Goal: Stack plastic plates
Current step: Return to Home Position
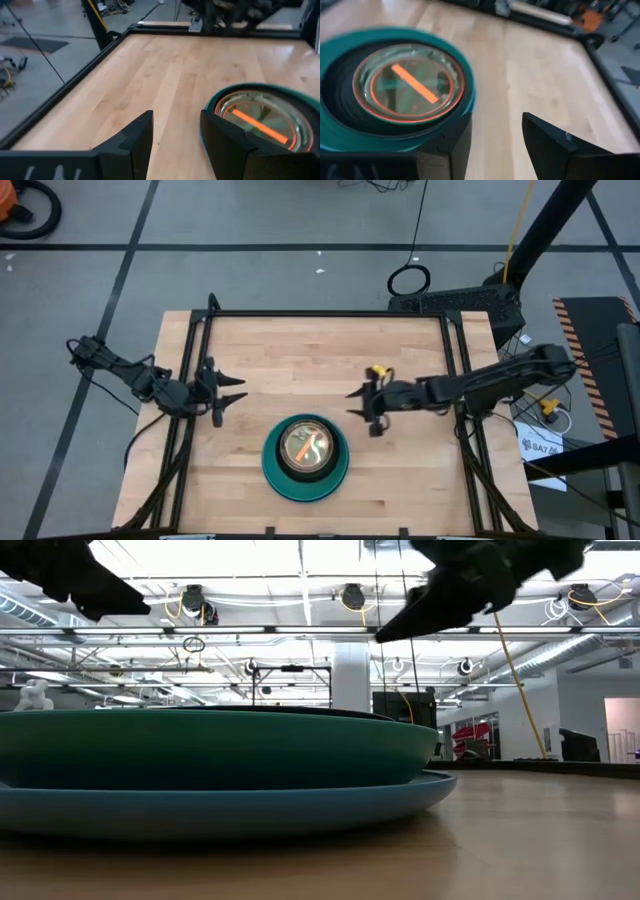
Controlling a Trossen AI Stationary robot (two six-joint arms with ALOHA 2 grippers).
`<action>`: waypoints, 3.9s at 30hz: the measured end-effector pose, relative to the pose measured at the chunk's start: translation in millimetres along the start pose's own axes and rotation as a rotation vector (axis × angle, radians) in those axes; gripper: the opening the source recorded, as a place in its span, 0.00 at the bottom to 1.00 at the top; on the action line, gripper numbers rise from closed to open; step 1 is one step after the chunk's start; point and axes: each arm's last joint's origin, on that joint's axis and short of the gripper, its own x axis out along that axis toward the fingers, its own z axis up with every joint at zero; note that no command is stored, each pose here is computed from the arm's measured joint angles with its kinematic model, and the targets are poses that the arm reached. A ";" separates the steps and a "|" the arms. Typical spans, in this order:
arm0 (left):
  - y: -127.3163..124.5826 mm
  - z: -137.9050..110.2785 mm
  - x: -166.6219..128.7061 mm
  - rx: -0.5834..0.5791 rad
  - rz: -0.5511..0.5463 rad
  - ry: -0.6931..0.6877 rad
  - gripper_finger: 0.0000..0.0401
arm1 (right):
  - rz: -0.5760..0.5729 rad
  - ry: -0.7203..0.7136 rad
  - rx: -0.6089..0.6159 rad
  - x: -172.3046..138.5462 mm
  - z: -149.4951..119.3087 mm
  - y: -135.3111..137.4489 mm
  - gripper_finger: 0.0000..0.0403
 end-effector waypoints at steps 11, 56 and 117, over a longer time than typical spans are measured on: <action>2.6 -0.5 -3.2 0.116 -0.001 -0.010 0.42 | -0.048 -0.213 0.057 -58.9 -44.7 -18.7 0.41; 51.7 -65.8 41.3 -0.035 -0.087 -0.321 0.42 | -0.153 -0.497 0.122 -118.8 -135.4 -25.2 0.41; 54.1 -70.6 42.9 -0.102 -0.006 -0.270 0.42 | -0.125 -0.499 0.233 -117.9 -135.7 -25.2 0.41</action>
